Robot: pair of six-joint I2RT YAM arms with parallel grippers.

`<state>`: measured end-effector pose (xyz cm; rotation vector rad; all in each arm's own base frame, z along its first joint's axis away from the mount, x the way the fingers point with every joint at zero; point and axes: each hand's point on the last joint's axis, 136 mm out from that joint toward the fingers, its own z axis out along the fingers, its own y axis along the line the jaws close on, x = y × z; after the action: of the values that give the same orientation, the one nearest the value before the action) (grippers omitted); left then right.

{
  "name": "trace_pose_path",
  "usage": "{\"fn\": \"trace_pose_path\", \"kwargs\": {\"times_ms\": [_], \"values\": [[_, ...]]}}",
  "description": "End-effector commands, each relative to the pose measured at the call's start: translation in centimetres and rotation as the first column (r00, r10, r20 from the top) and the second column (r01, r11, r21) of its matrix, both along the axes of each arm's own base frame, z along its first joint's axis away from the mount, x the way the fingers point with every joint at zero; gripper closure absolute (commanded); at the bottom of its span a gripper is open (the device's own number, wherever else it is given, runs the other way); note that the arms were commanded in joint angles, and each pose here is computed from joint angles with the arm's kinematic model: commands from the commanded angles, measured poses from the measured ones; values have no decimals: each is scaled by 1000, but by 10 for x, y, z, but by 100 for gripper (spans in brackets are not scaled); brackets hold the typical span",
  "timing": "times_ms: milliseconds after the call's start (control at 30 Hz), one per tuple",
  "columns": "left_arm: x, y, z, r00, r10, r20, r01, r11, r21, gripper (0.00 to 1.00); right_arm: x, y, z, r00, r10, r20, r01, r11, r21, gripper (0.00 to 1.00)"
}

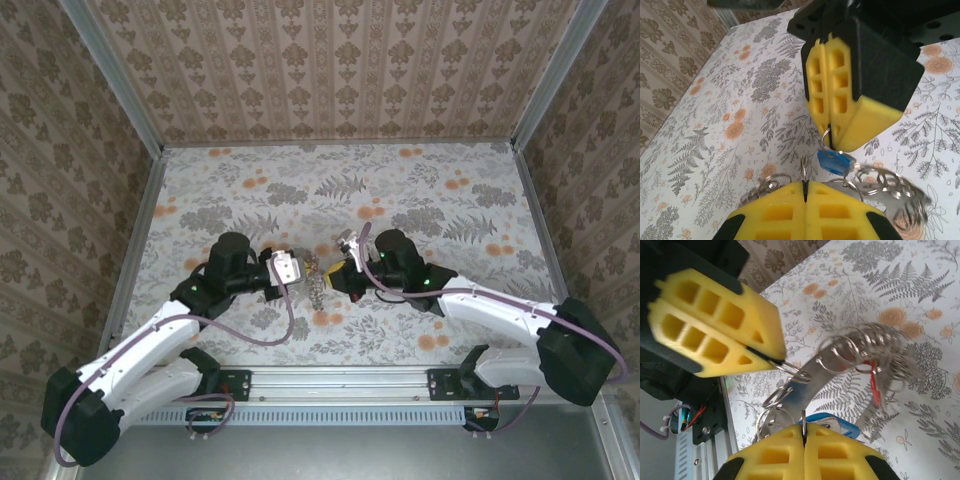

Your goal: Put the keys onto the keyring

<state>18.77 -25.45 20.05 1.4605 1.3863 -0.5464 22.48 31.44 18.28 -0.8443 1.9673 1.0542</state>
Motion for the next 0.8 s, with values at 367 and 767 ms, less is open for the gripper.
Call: {"fn": "trace_pose_path", "kwargs": {"times_ms": [367, 767], "values": [[-5, -4, 12, 1000, -14, -7, 13, 998, -66, 100, -9, -80, -79, 872, 431, 233, -146, 682, -717, 100], [-3, -3, 13, 1000, 2, -20, -4, 997, -78, 100, -36, -76, -126, 835, 544, 83, -329, 614, -718, 100]]}}
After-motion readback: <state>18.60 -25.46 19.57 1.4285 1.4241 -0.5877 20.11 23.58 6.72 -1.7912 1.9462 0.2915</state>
